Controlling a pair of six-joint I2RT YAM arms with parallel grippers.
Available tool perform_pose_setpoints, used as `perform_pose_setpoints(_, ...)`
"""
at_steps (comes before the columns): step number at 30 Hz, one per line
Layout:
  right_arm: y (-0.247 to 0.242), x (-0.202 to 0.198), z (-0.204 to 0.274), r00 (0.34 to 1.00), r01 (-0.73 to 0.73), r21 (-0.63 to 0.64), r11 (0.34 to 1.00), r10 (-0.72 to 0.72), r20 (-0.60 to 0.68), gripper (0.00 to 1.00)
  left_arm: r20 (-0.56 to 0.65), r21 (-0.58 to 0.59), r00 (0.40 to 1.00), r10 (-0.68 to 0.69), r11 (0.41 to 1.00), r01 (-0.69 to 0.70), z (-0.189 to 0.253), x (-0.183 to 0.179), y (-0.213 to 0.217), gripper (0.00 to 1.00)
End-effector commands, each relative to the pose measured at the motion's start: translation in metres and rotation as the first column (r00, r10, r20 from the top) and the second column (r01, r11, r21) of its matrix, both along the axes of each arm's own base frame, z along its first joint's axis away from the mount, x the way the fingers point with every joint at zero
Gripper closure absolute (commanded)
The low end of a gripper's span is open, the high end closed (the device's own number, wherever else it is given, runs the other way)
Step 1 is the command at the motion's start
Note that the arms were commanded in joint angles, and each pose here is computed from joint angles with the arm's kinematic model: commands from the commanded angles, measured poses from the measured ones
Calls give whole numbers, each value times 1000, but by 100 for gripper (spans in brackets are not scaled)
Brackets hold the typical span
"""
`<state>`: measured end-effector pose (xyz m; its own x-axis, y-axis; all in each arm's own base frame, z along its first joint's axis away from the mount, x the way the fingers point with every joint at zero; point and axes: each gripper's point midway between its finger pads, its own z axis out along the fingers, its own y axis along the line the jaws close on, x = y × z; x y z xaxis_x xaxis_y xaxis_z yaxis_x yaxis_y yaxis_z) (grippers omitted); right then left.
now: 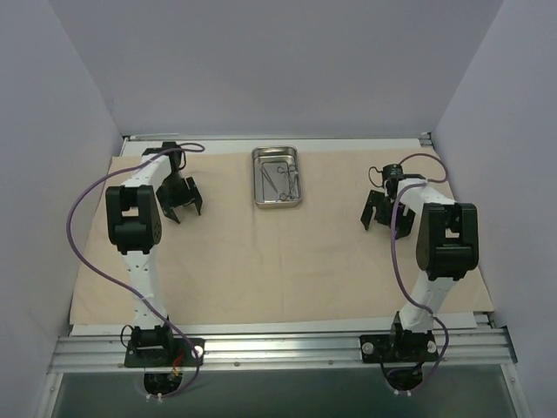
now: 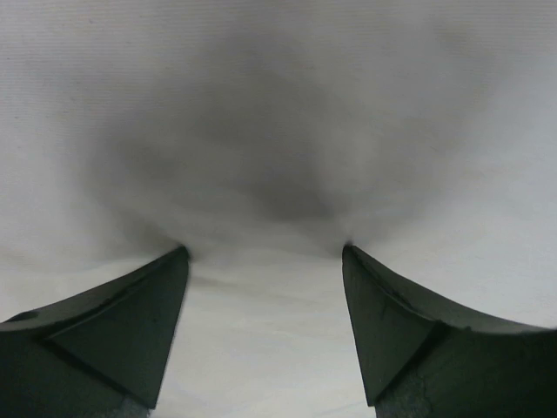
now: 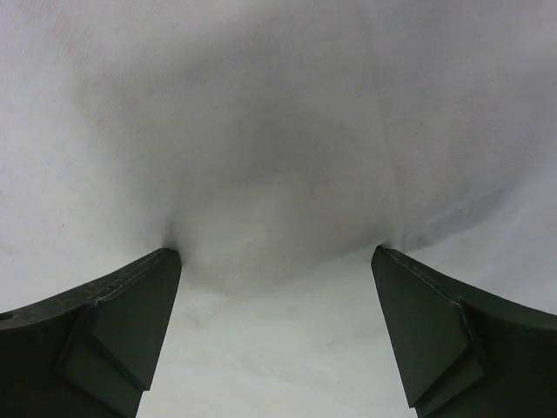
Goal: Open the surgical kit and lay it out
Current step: Smooth out the surgical kit at the center of the board.
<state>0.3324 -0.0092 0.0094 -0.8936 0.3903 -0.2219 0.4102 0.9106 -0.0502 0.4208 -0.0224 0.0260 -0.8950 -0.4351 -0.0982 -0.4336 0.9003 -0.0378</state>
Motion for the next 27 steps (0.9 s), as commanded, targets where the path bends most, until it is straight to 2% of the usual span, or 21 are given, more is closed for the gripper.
perform_pose_setpoints(1,-34,-8,-7,997,51,-89,995,-56,-46,0,-59,-7,998,32,999,-33,-16,-3,19,19)
perform_pose_setpoints(6,-65,-30,-13,979,179,-69,981,-185,-87,0,-84,-1,996,39,999,-39,-28,-3,32,19)
perform_pose_setpoints(9,-63,-31,-4,982,171,-45,984,-173,-68,0,-68,-3,997,37,999,-37,-23,3,35,19)
perform_pose_setpoints(13,-56,-15,34,986,161,-8,987,-160,39,0,-13,-6,999,38,999,-38,-3,10,35,19)
perform_pose_setpoints(17,-49,-5,51,988,129,20,991,-130,78,0,53,-51,998,29,998,-26,20,16,24,18)
perform_pose_setpoints(22,-31,43,54,985,80,44,996,-85,149,0,152,-74,988,38,997,-27,44,32,21,19)
perform_pose_setpoints(27,-15,92,37,989,26,-1,1000,-26,146,0,91,-78,995,46,996,-39,27,42,21,19)
